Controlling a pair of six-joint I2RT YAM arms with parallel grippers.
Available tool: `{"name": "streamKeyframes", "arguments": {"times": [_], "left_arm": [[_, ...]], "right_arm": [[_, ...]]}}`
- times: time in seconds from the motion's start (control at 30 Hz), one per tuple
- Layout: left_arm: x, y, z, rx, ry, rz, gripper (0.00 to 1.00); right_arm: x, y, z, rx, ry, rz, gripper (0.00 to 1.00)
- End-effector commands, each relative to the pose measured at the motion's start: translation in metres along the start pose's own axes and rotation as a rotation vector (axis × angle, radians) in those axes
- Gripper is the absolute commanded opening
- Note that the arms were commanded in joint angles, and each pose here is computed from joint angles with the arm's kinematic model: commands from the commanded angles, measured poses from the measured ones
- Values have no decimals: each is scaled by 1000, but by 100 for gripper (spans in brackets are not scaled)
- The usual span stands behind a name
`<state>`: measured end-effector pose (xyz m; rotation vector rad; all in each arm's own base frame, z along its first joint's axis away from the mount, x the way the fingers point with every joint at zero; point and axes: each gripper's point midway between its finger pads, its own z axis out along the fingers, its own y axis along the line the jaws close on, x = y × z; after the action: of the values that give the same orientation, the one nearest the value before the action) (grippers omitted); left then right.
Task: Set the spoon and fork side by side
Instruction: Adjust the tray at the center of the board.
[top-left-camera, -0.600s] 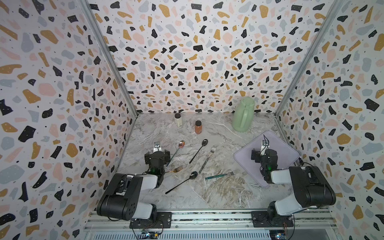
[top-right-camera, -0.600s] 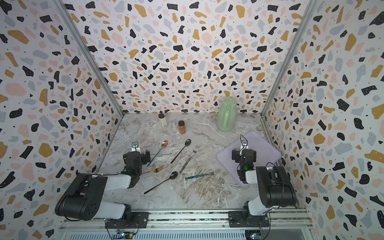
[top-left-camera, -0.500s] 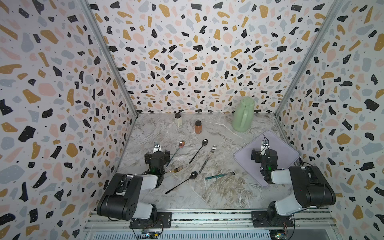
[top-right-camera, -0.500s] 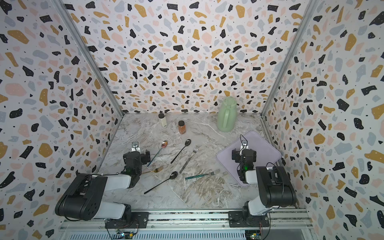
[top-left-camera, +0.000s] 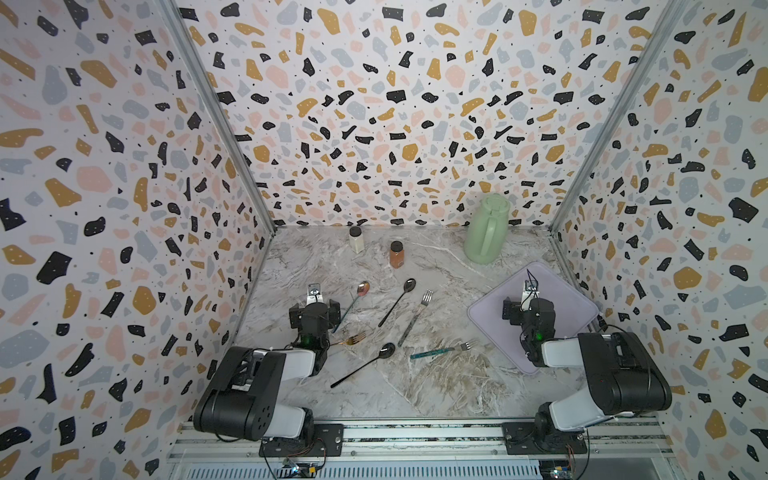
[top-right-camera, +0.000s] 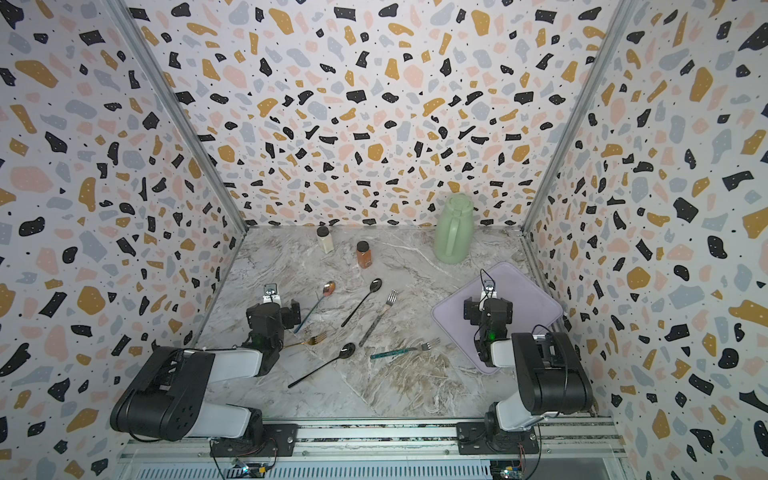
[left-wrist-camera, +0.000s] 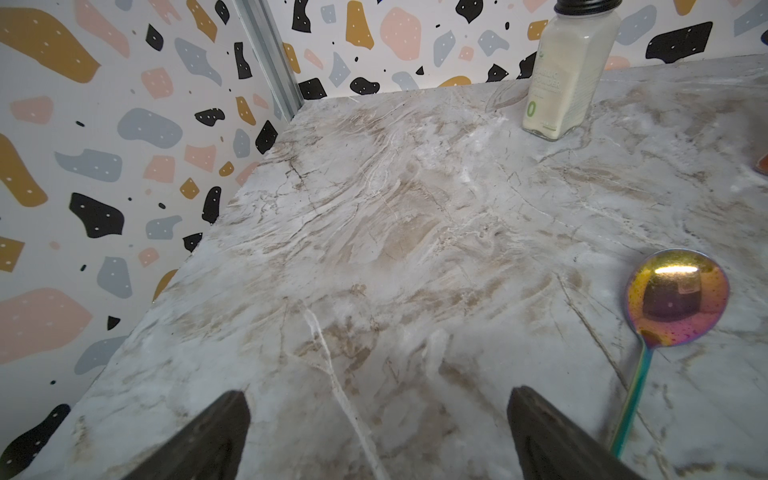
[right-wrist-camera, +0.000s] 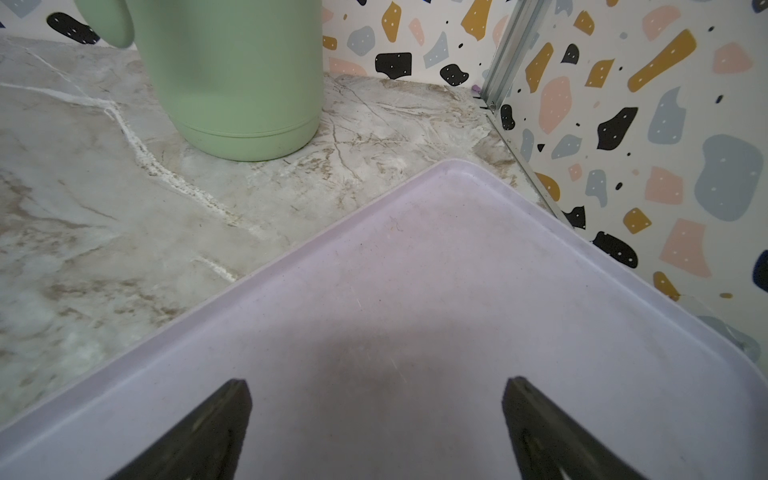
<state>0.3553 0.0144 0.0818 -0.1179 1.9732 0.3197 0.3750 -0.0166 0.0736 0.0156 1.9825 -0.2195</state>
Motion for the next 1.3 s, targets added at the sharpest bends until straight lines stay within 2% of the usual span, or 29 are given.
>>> {"name": "streamKeyframes", "arguments": {"times": [0.0,0.27,0.33,0.43,0.5,0.57,0.6,0.63,0.77,0.9,1.03,1.2,1.27], "left_arm": [[-26,2,-2,-13,-76,-28,100],[-33,9,-14,-18,-113,-48,100],[-38,19,-18,-68,-74,-67,100],[-49,18,-25,-49,-41,-57,100],[-59,27,-34,-80,-15,-159,100],[-59,50,-48,-196,57,-367,100],[-57,59,-58,-253,101,-471,100],[-57,60,-65,-257,143,-516,100],[-67,14,-73,12,265,-574,99],[-69,-14,-93,170,329,-582,96],[-74,-42,-118,347,371,-537,96],[-73,-70,-143,514,417,-447,96],[-69,-80,-149,565,435,-414,96]], "right_arm": [[-14,1,2,-5,-35,0,100],[-33,-12,-14,41,-16,10,100],[-38,-13,-19,41,5,5,100],[-46,-12,-28,14,56,53,100],[-53,-12,-37,2,115,126,100],[-60,-12,-48,2,197,220,100],[-58,-11,-56,-6,270,260,100],[-57,-7,-64,-20,345,296,100],[-53,24,-94,-181,618,360,100],[-39,61,-124,-382,786,400,93],[-12,68,-148,-360,881,336,86],[22,68,-165,-290,962,268,72],[35,69,-166,-268,992,245,72]]}}
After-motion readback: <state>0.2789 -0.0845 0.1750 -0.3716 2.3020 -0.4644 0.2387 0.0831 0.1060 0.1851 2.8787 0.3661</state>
